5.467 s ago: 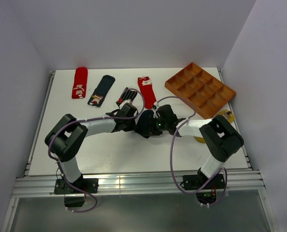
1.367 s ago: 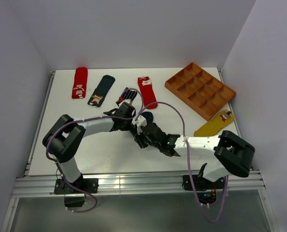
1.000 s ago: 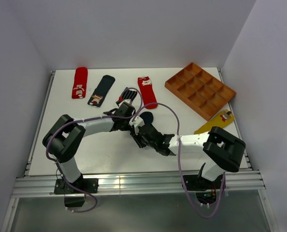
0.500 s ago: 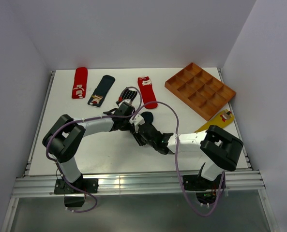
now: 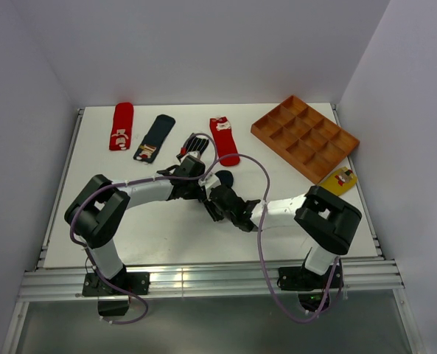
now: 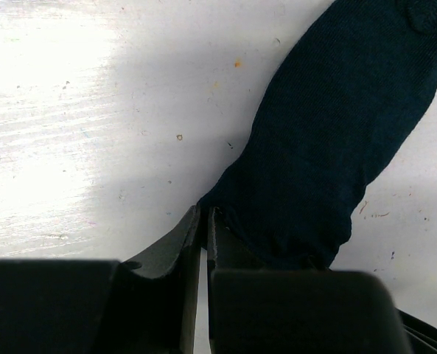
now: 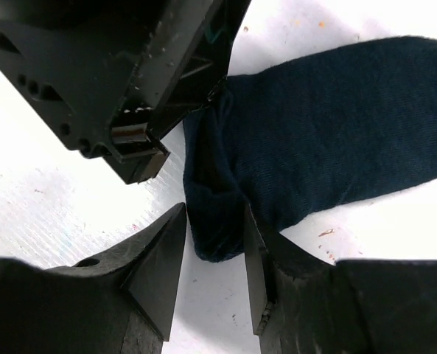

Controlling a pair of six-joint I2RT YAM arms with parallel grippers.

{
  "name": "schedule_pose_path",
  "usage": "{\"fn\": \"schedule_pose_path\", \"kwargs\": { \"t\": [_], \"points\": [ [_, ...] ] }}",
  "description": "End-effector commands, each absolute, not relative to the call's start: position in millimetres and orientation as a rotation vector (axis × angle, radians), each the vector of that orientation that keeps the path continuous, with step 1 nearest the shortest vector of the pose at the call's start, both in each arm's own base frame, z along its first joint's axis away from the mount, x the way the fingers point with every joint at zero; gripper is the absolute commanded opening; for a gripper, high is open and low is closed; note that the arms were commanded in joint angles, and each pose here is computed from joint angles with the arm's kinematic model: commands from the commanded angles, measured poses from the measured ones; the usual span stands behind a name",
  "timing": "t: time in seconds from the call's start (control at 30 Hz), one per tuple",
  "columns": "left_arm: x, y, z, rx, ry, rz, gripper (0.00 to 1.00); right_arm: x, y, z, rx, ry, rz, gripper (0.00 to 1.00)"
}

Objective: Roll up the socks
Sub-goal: Roll the sock at the center of the board.

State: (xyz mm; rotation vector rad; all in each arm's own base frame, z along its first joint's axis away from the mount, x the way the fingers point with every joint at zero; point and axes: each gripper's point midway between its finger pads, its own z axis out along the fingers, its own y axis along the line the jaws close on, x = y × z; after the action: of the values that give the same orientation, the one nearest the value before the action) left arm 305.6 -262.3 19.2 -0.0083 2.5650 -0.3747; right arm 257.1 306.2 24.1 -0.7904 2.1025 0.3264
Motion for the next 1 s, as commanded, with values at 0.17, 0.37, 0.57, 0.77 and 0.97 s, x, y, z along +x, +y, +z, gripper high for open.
{"fn": "schedule_pose_path", "kwargs": {
  "t": [0.17,0.37,0.57,0.77,0.97],
  "points": [
    [271,-245,-13,0.056,2.721,-0.277,0.11,263,311,23,-0.769,2.133,0.326,0.43],
    [269,-245,-15,0.052,2.730,-0.283,0.11,263,311,34,-0.750,2.116,0.347,0.44],
    [270,-246,-14,0.057,2.726,-0.291,0.11,266,319,67,-0.720,2.049,0.409,0.45],
    [270,-249,-13,0.067,2.726,-0.301,0.11,266,328,83,-0.717,2.018,0.458,0.45],
    [271,-250,-14,0.071,2.732,-0.301,0.11,262,332,78,-0.735,2.021,0.491,0.42]
  ]
}}
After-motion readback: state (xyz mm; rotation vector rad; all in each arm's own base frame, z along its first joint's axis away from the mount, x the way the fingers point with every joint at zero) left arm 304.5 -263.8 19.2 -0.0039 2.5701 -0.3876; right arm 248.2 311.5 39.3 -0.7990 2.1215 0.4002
